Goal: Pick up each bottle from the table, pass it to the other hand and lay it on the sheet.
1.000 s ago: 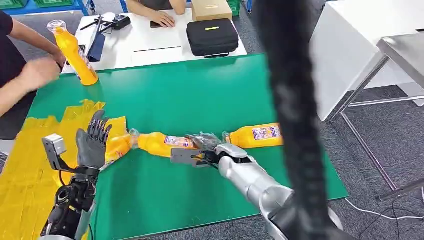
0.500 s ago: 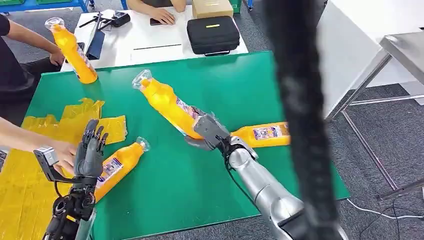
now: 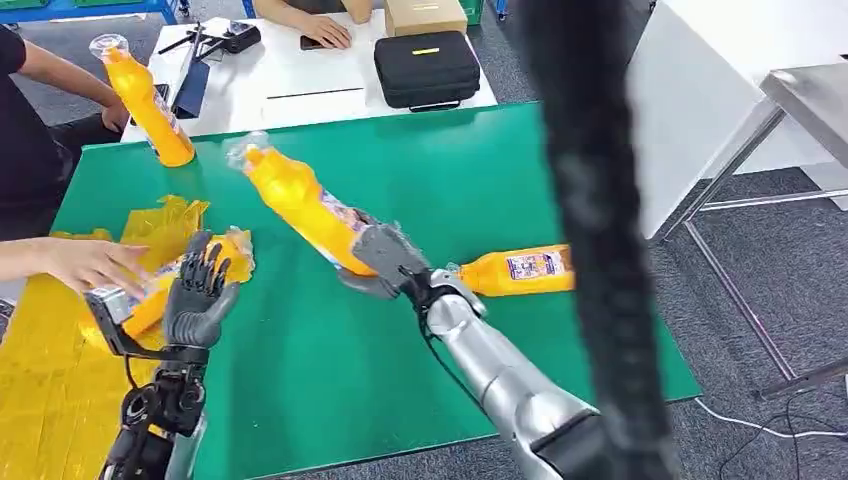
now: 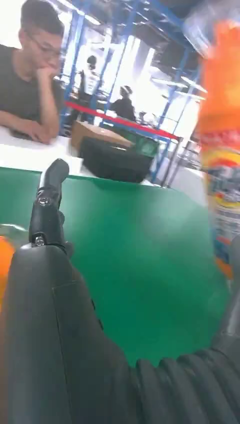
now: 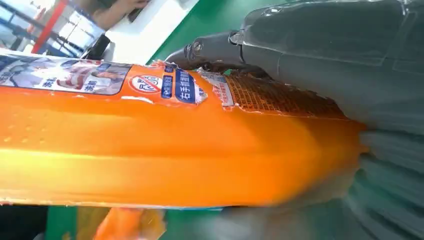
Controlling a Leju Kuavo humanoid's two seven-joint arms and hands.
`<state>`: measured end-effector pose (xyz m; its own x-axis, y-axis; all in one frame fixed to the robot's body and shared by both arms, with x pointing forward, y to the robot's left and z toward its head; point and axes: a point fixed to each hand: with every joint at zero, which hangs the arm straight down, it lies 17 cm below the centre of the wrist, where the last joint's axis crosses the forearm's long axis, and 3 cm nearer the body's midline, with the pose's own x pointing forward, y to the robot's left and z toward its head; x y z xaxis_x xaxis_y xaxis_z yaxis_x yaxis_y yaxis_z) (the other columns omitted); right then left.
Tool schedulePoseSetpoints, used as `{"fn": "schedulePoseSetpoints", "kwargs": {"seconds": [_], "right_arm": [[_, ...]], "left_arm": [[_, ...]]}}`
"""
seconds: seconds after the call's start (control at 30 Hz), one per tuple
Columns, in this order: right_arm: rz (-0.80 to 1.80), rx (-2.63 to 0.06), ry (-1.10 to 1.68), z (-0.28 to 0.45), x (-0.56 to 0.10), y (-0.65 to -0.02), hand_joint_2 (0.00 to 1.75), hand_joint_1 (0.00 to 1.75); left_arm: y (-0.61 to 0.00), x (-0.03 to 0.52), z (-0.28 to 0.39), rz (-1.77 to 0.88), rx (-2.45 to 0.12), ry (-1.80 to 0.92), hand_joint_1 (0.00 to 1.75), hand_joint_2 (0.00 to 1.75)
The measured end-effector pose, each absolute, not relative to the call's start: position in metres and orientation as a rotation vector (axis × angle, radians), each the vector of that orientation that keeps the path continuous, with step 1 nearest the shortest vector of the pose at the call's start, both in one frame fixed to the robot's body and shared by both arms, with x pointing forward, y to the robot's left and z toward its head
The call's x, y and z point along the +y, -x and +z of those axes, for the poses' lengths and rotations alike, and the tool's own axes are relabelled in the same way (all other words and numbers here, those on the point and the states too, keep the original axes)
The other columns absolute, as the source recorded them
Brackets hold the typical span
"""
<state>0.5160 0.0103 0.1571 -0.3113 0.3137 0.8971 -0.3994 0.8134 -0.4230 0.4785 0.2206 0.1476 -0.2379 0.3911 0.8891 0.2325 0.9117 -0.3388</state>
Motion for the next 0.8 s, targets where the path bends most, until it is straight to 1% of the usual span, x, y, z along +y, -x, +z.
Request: {"fn": "schedulePoseSetpoints", "kwargs": {"seconds": [0.2, 0.33, 0.43, 0.6, 0.8], "right_arm": [[0.727, -1.738, -0.068, 0.161, 0.027, -0.515, 1.75, 1.75], [0.712, -1.684, -0.090, 0.160, 0.044, -0.512, 1.75, 1.75], [0.722, -1.639, -0.110, 0.156, 0.059, -0.505, 1.75, 1.75], [0.742, -1.559, -0.159, 0.143, 0.087, -0.483, 1.75, 1.75], [0.892, -1.536, -0.158, 0.127, 0.116, -0.453, 1.75, 1.75]], "left_arm": [[-0.477, 0.205, 0.155, 0.150, -1.834, 0.517, 0.00, 1.75], [-0.478, 0.183, 0.169, 0.148, -1.842, 0.580, 0.00, 1.75], [-0.481, 0.167, 0.181, 0.150, -1.846, 0.623, 0.00, 1.75], [-0.483, 0.157, 0.194, 0.173, -1.845, 0.694, 0.00, 1.75], [-0.485, 0.156, 0.197, 0.199, -1.842, 0.708, 0.00, 1.75]]}}
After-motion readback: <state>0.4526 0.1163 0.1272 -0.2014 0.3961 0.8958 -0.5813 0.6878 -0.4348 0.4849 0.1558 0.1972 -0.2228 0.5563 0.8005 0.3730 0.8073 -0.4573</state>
